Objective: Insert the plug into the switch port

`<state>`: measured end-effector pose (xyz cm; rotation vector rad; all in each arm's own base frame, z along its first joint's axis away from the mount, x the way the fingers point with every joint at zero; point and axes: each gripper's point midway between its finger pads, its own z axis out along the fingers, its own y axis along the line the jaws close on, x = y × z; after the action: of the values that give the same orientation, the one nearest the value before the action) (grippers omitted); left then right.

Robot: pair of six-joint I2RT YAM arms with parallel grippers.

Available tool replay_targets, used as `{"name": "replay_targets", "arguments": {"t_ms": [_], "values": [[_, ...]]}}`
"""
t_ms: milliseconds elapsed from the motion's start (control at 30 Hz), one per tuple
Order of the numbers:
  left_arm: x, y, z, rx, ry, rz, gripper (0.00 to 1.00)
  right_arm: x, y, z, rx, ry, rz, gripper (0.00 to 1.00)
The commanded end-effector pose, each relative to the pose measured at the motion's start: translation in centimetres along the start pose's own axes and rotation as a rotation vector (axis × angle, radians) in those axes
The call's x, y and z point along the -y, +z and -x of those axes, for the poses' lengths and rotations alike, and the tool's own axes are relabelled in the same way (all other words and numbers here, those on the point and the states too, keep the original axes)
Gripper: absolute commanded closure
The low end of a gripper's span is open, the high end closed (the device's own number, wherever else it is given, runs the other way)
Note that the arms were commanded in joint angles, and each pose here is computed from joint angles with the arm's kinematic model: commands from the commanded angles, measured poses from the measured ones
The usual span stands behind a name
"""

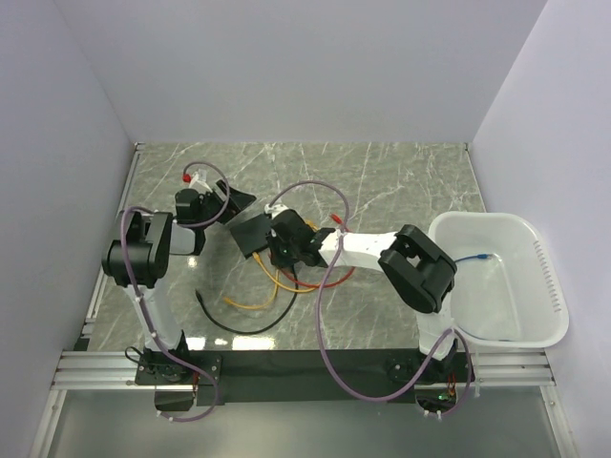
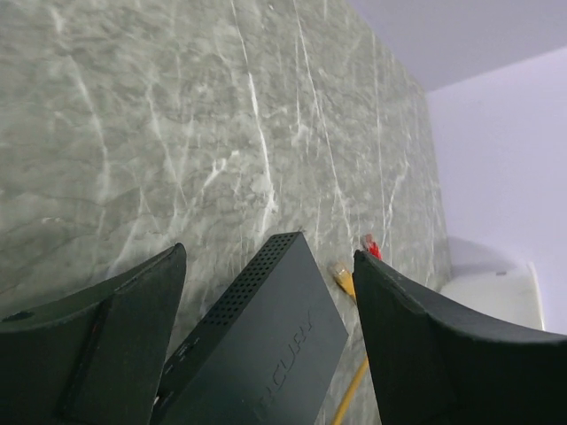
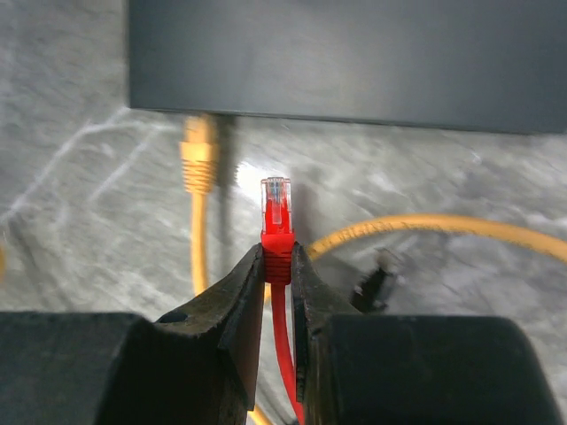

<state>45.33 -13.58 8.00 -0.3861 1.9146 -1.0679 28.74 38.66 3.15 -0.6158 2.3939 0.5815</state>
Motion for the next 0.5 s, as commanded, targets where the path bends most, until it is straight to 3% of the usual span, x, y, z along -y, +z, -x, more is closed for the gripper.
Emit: {"name": "replay_targets", "arguments": {"t_ms": [0, 467], "values": [[2.5, 0.6, 0.5, -0.005, 0.052, -0.156, 0.19, -1.5, 0.2, 2.1, 0.044, -0.014, 0.021, 1.00], [1.9, 1.4, -1.4, -0.071, 0.025, -0.186, 0.24, -1.3, 1.4, 2.9, 0.042, -0.024, -0.032, 1.00]]}}
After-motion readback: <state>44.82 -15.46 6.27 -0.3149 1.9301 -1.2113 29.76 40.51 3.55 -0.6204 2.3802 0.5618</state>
